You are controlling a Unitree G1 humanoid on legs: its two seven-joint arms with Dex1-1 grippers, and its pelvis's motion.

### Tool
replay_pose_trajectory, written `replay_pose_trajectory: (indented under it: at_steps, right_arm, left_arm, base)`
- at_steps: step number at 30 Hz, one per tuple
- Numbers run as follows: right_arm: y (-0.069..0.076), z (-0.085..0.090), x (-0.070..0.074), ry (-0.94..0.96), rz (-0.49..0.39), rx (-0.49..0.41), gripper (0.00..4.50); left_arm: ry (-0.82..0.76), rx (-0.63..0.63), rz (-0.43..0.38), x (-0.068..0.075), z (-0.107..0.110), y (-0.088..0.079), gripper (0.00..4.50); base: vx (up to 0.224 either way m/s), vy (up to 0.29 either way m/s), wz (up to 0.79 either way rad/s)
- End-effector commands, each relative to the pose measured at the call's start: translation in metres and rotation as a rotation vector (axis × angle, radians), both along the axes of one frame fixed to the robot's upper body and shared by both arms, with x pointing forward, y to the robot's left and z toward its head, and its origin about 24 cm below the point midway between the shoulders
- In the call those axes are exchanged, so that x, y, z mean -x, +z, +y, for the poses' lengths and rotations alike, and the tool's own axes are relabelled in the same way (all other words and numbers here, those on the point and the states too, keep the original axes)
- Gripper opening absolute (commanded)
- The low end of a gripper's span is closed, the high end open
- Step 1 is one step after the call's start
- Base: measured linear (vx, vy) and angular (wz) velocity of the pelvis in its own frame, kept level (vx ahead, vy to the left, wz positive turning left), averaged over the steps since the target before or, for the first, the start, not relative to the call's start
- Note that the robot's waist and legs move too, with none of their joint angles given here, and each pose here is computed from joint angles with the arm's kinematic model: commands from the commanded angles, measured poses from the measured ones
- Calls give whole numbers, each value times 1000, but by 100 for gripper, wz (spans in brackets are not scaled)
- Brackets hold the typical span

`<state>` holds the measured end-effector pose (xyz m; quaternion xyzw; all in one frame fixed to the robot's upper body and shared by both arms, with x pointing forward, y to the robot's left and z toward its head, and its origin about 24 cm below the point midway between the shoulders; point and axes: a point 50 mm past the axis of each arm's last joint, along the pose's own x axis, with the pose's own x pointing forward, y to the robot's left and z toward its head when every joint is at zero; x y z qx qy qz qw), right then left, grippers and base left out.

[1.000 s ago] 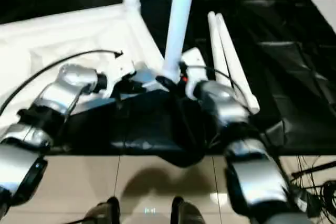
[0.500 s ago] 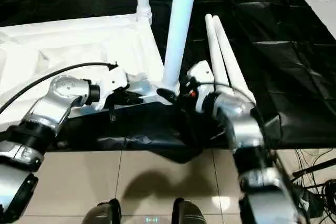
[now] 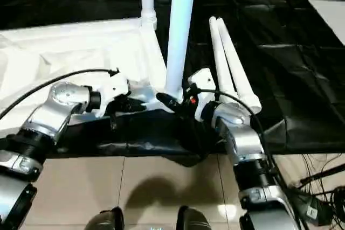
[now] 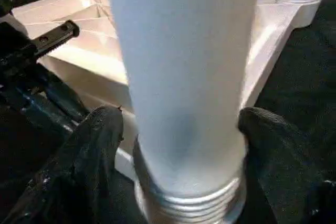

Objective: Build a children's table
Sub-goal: Insert table leg to table base, then rotate leg to tighten

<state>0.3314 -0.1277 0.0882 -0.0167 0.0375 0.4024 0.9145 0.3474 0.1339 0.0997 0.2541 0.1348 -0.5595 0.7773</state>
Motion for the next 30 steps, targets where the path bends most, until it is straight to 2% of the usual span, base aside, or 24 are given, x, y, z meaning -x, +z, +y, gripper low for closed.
replay_pose_trajectory:
  at_steps: [1,10,15,21,30]
  right_arm:
    - [2,3,1,8,-11,19,380]
    - [2,3,3,15,-26,47,380]
    - [3,2,4,18,9,10,380]
    - [7,-4,5,-9,-6,13,380]
    - [10,-13,10,36,-16,50,380]
  left_arm:
    - [-12,71,-57,-2,-1,15,0]
    - [-17,56,-61,-3,3,16,0]
    - [-23,54,-60,-3,3,16,0]
    - [-76,76,-63,2,2,17,0]
    - [-95,111,-30,3,0,16,0]
  base:
    - [74,8,34]
    - [105,-36,36]
    - [64,-127,23]
    - [135,-31,-7]
    - [-71,5,10]
